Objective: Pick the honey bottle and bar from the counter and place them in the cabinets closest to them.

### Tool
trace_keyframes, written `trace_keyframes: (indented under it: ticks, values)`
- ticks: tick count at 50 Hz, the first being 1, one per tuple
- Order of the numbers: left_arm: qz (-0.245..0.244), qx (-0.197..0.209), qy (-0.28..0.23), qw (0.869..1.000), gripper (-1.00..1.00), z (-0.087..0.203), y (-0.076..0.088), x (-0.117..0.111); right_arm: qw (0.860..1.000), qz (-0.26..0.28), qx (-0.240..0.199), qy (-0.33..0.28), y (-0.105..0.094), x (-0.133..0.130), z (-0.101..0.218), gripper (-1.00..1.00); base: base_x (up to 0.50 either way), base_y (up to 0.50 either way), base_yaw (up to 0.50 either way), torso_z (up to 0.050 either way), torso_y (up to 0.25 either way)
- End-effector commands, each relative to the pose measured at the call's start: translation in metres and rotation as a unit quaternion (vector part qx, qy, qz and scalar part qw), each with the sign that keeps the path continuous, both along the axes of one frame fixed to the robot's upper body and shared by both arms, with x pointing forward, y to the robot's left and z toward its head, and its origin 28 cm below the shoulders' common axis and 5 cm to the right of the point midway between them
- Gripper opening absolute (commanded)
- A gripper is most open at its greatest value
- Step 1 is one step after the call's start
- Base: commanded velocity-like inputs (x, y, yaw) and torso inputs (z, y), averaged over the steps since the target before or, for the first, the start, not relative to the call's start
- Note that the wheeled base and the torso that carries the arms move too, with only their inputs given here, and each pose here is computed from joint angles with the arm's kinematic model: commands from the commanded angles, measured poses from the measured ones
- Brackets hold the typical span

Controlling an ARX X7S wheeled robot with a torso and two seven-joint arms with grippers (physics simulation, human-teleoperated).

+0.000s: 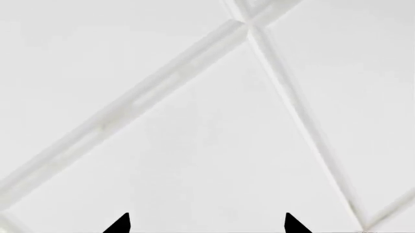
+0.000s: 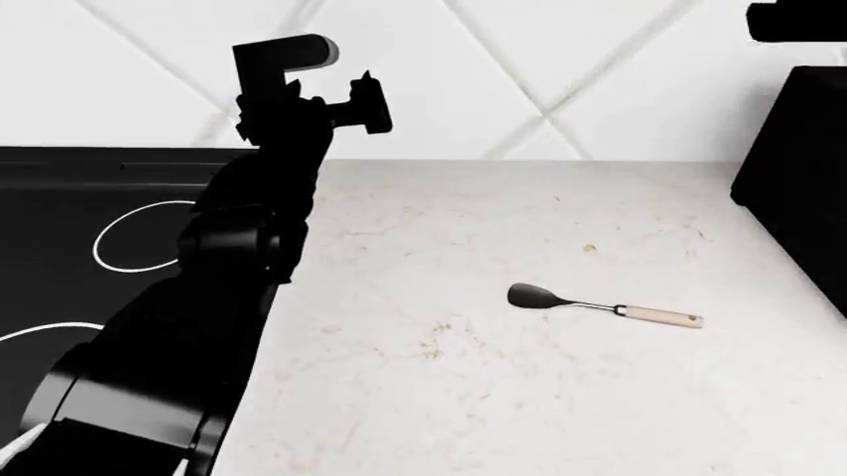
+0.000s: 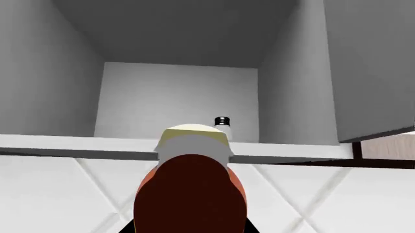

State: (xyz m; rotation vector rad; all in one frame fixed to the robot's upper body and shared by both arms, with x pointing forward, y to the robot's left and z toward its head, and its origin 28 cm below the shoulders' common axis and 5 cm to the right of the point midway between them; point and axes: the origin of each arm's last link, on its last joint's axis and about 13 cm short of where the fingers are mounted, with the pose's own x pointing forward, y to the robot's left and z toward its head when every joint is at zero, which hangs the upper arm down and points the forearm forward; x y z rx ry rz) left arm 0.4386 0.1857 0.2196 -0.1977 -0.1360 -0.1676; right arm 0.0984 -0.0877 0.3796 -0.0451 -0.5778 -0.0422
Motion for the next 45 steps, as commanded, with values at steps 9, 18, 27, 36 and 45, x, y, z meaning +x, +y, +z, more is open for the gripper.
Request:
trace_keyframes:
  ticks: [9, 18, 27, 36, 45]
  values:
    - [0.000, 0.006, 0.001, 1.000, 1.00, -0.001, 0.000, 0.000, 1.000, -0.008, -0.009, -0.014, 0.015, 0.005, 0.062, -1.00, 0.00, 0.00, 0.00, 0.000, 0.000]
    - [-0.002, 0.007, 0.004, 1.000, 1.00, -0.001, -0.001, 0.000, 0.999, -0.013, -0.010, 0.038, 0.029, 0.020, 0.109, -1.00, 0.00, 0.00, 0.00, 0.000, 0.000]
    - [-0.002, 0.012, 0.005, 1.000, 1.00, -0.001, -0.001, 0.000, 0.996, -0.043, -0.007, 0.074, 0.031, 0.035, 0.149, -1.00, 0.00, 0.00, 0.00, 0.000, 0.000]
    - [-0.001, 0.015, 0.007, 1.000, 1.00, -0.001, -0.002, 0.000, 0.992, -0.053, 0.002, 0.110, 0.031, 0.055, 0.180, -1.00, 0.00, 0.00, 0.00, 0.000, 0.000]
    - [-0.001, 0.016, 0.008, 1.000, 1.00, -0.002, -0.002, 0.000, 0.978, -0.043, 0.000, 0.206, 0.030, 0.094, 0.186, -1.00, 0.00, 0.00, 0.00, 0.000, 0.000]
